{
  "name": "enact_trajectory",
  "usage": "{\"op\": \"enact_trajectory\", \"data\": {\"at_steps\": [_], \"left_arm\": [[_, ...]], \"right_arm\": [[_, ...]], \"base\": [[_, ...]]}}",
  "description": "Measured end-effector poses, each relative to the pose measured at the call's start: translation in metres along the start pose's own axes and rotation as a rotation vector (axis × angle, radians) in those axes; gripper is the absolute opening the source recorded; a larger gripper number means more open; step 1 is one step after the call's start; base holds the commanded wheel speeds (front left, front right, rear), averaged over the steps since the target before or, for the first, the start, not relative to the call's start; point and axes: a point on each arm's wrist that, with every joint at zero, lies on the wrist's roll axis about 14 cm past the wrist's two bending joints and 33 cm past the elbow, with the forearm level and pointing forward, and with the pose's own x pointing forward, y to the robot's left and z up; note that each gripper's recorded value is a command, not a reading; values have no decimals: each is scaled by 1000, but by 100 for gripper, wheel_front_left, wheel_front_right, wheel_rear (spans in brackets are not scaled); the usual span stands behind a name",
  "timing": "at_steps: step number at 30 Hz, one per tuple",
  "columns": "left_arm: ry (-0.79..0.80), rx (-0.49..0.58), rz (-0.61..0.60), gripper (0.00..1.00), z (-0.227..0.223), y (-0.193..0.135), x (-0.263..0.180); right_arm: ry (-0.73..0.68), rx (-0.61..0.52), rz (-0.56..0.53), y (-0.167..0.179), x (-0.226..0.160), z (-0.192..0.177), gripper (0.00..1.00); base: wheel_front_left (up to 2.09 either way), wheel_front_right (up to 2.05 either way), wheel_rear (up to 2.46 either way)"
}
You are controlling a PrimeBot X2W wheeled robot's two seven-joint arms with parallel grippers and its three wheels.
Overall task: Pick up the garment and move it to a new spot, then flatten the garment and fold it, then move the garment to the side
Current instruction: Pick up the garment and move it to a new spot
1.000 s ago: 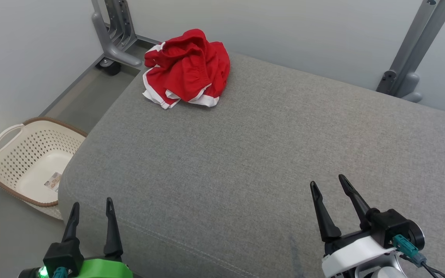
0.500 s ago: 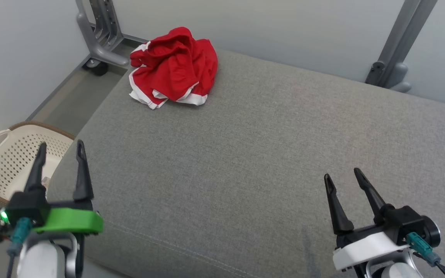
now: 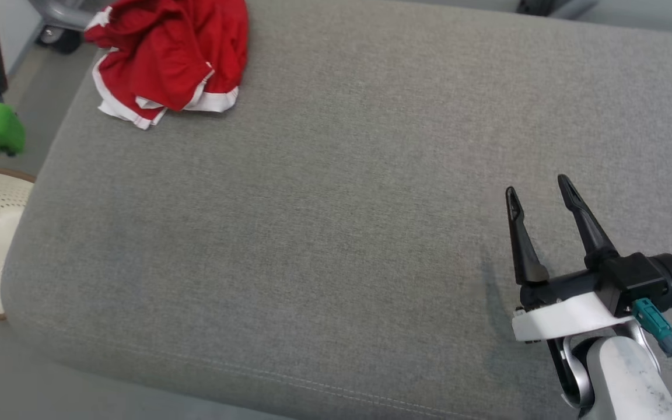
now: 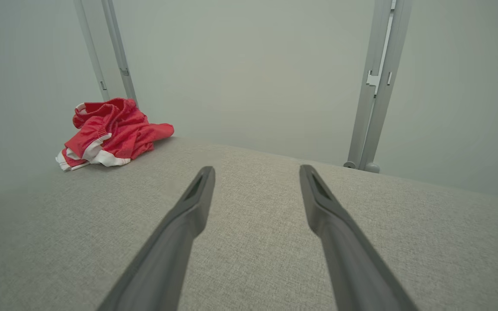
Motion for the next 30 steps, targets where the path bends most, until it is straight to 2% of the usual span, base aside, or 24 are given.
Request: {"op": "enact_trajectory", "data": {"at_steps": [6,10,14,19,23,30], "left_arm": [[166,-39,-53,100,-48,-29,46],[300,-74,-113,100,-92,-65,68],[442,-103,-212,100,-140,-114,72],[600,-125,-285,100,-193,-151,66],[699,-114,-307,100,-226,-163,59],[798,-66,-283,99,-253,-160,53]], "right_arm": [[40,-2,-75,-30,-5,-21,100],[77,-11,-145,-57,-14,-37,100],[118,-18,-206,-80,-25,-52,100],[173,-22,-265,-100,-41,-71,100],[207,-21,-290,-108,-48,-83,100],[227,-14,-295,-110,-51,-91,100]], "base": [[0,0,0],[0,0,0],[0,0,0],[0,0,0],[0,0,0],[0,0,0]]}}
